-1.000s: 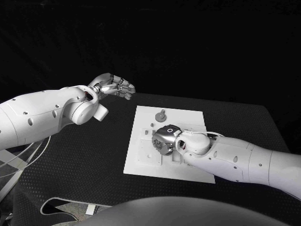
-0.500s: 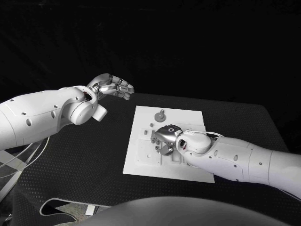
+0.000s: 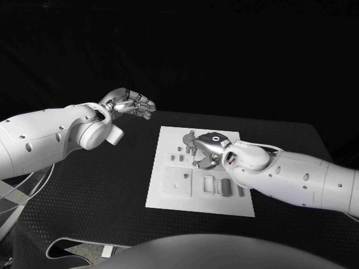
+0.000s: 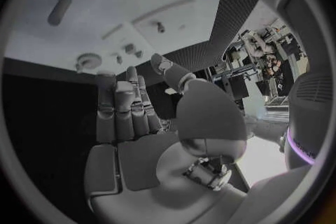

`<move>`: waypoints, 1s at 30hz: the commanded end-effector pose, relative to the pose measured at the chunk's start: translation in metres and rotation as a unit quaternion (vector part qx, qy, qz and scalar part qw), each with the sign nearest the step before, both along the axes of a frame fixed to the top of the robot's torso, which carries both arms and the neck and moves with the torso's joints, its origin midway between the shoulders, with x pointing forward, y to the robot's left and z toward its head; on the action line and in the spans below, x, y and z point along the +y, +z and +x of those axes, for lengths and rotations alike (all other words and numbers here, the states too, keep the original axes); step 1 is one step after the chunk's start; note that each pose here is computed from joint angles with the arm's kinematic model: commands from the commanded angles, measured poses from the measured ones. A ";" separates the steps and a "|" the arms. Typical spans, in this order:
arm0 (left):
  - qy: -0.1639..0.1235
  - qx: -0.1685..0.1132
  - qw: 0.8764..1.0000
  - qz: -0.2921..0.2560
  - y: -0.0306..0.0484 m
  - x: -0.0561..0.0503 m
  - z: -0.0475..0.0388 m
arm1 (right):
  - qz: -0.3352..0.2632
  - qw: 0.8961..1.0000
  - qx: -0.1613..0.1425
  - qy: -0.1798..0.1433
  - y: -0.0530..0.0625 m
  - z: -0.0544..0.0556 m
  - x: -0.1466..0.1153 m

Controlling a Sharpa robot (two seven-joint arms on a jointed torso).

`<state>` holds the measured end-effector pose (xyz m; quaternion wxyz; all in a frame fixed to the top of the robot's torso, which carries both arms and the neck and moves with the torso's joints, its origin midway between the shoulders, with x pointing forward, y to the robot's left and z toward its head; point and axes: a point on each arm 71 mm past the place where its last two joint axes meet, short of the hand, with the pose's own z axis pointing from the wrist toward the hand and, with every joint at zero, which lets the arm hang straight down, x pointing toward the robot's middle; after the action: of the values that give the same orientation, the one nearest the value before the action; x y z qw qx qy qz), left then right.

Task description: Assemble the parts on the task board

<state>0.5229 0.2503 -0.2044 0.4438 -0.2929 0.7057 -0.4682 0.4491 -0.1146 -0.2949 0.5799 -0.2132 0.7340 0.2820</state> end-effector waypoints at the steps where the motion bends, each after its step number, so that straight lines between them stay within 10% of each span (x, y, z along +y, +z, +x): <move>1: -0.002 -0.004 1.000 -0.001 0.0015 -0.001 0.0003 | 0.035 0.999 -0.011 -0.024 0.020 0.006 -0.010; 10: -0.002 -0.003 1.000 -0.001 0.0010 0.000 0.0008 | 0.023 0.998 -0.015 -0.058 0.045 0.020 -0.040; 30: -0.003 -0.002 1.000 0.000 0.0003 -0.001 0.0023 | -0.074 0.993 0.041 -0.085 0.017 0.037 -0.063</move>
<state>0.5250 0.2508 -0.2053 0.4452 -0.2937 0.7061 -0.4658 0.4875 -0.1774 -0.2708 0.5764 -0.1646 0.7750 0.2001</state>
